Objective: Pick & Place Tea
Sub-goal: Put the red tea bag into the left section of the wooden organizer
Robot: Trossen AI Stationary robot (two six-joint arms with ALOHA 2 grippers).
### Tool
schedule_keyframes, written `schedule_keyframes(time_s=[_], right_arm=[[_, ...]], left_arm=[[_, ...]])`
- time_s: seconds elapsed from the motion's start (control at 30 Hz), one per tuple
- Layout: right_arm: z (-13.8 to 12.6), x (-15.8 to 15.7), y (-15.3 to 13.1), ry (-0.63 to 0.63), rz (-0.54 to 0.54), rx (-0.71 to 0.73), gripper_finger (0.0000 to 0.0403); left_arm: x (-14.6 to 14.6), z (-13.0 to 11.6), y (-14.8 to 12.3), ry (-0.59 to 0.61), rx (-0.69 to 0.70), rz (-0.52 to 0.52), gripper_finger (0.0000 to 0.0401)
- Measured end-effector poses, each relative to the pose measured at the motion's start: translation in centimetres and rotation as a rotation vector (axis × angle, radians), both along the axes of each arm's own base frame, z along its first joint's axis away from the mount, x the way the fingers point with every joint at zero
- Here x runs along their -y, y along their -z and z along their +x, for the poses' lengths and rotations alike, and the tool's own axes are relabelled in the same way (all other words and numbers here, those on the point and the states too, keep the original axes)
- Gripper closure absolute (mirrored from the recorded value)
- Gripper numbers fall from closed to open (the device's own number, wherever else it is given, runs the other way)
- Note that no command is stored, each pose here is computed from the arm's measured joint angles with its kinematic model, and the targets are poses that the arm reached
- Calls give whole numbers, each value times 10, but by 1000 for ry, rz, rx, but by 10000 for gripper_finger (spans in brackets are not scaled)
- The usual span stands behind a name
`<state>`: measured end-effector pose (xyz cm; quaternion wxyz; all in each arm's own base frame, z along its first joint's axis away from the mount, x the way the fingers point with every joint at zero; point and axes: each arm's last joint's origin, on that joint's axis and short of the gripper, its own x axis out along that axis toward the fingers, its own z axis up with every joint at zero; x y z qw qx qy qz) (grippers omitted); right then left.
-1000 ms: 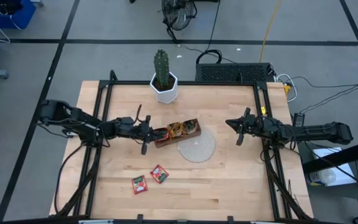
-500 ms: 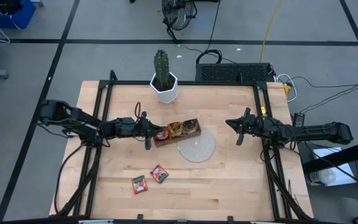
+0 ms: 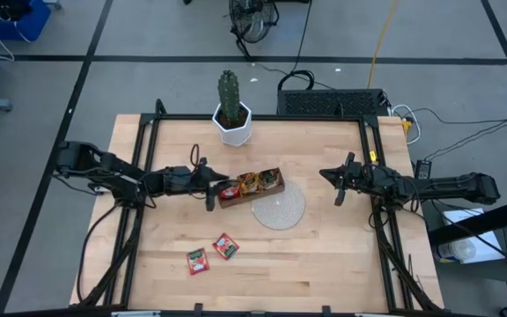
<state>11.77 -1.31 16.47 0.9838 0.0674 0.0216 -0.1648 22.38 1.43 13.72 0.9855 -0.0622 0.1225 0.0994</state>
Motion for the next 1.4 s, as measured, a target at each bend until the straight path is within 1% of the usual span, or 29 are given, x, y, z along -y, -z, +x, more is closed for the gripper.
schedule_keyframes(time_s=[0.13, 0.27, 0.4, 0.5, 0.53, 0.57, 0.6, 0.7, 0.73, 0.77, 0.83, 0.9, 0.97, 1.0, 1.07, 1.17, 1.23, 1.33, 1.4], right_arm=[[0, 0, 0, 0, 0, 0, 403], [0, 0, 0, 0, 0, 0, 403], [0, 0, 0, 0, 0, 0, 403], [0, 0, 0, 0, 0, 0, 403], [0, 0, 0, 0, 0, 0, 403], [0, 0, 0, 0, 0, 0, 403], [0, 0, 0, 0, 0, 0, 403], [0, 0, 0, 0, 0, 0, 403], [0, 0, 0, 0, 0, 0, 403], [0, 0, 0, 0, 0, 0, 403], [0, 0, 0, 0, 0, 0, 403], [0, 0, 0, 0, 0, 0, 403], [0, 0, 0, 0, 0, 1, 403], [0, 0, 0, 0, 0, 0, 403], [0, 0, 0, 0, 0, 0, 403], [0, 0, 0, 0, 0, 0, 403], [0, 0, 0, 0, 0, 0, 403], [0, 0, 0, 0, 0, 0, 403], [0, 0, 0, 0, 0, 0, 403]], left_arm=[[0, 1, -3, 1, 26, 27, 237], [0, 5, -8, 8, 40, 58, 221], [-1, 13, -18, 8, 81, 69, 218], [0, 26, -33, 5, 128, 72, 217], [2, 31, -38, -13, 120, 76, 217], [4, 38, -43, -37, 78, 83, 217], [6, 45, -45, -55, -5, 107, 217], [16, 60, -51, -13, -400, 214, 226], [20, 65, -51, 3, -519, 230, 235], [24, 69, -51, 15, -610, 235, 248], [31, 71, -52, 33, -753, 248, 280], [39, 79, -58, 59, -759, 264, 323], [44, 81, -61, 93, -758, 298, 371], [46, 81, -62, 107, -763, 311, 386], [49, 85, -67, 97, -730, 334, 389], [48, 84, -73, 13, -729, 434, 386], [49, 84, -76, -6, -725, 484, 394], [50, 84, -75, 29, -731, 472, 395], [50, 84, -74, 62, -736, 421, 392]])
